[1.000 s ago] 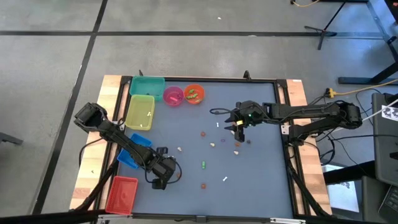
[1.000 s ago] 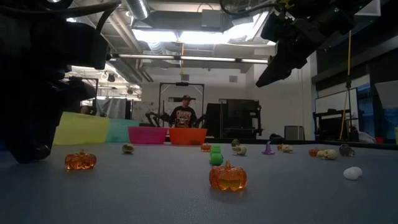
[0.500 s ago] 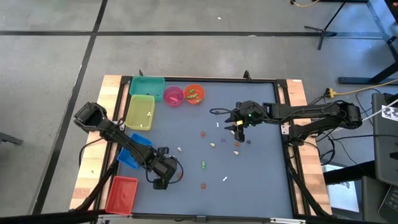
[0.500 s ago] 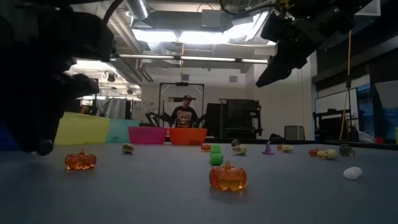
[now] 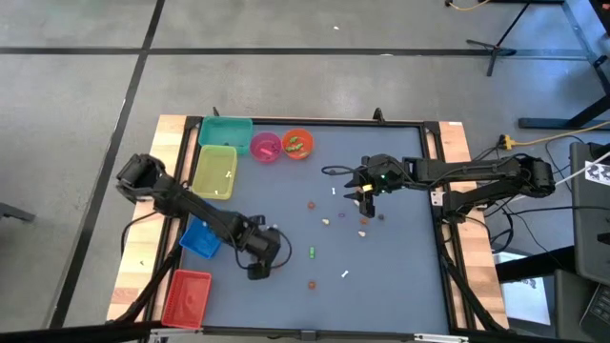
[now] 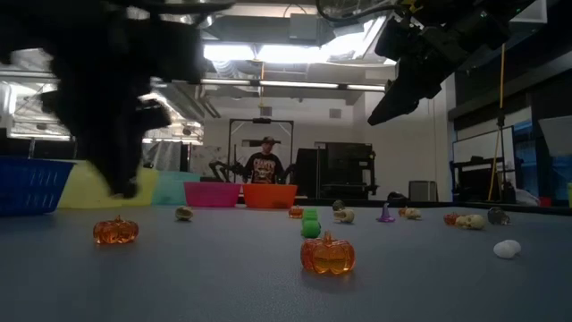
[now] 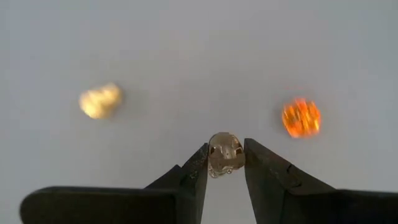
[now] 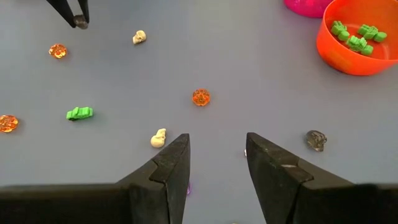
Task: Sort Halloween decoration
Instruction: Put the black skull toy into the green bin
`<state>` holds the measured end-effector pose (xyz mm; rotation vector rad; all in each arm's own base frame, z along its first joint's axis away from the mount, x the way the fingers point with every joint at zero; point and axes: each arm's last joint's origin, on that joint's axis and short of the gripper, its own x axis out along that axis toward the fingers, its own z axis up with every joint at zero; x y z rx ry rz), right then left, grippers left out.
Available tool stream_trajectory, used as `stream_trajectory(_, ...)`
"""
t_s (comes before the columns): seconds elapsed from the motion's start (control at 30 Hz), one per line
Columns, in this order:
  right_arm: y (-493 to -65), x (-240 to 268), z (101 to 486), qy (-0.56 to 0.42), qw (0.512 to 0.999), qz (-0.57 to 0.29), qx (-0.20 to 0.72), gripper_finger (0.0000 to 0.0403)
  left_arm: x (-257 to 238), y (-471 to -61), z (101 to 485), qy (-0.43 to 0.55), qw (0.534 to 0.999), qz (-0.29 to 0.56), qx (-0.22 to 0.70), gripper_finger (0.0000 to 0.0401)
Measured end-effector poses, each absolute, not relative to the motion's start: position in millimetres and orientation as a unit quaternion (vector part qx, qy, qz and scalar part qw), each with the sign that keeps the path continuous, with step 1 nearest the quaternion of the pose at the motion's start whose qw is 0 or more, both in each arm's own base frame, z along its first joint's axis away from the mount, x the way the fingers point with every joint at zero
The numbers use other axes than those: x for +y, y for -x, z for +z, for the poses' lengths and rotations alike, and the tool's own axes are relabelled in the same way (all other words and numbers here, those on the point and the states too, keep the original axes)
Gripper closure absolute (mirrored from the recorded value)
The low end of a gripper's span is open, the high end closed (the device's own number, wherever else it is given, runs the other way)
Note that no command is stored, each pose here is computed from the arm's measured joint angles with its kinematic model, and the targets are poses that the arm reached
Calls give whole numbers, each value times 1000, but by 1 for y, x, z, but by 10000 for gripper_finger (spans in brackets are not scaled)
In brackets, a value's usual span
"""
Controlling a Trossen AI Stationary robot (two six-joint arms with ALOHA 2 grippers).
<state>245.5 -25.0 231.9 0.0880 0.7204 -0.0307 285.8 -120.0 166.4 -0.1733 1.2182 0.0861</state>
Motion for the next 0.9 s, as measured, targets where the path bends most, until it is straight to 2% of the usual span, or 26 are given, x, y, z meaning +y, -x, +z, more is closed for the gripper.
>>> stream_trajectory(0.27, -245, -25, 232, -43, 935, -15, 352, 246, -74, -314, 185, 56, 842, 108, 526, 321)
stream_trajectory(0.53, -246, -25, 232, -43, 935, -15, 352, 246, -3, -335, 207, 28, 848, 155, 506, 321)
stream_trajectory(0.9, -245, -25, 232, -43, 935, -15, 352, 246, 100, -325, 237, 7, 816, 221, 534, 321)
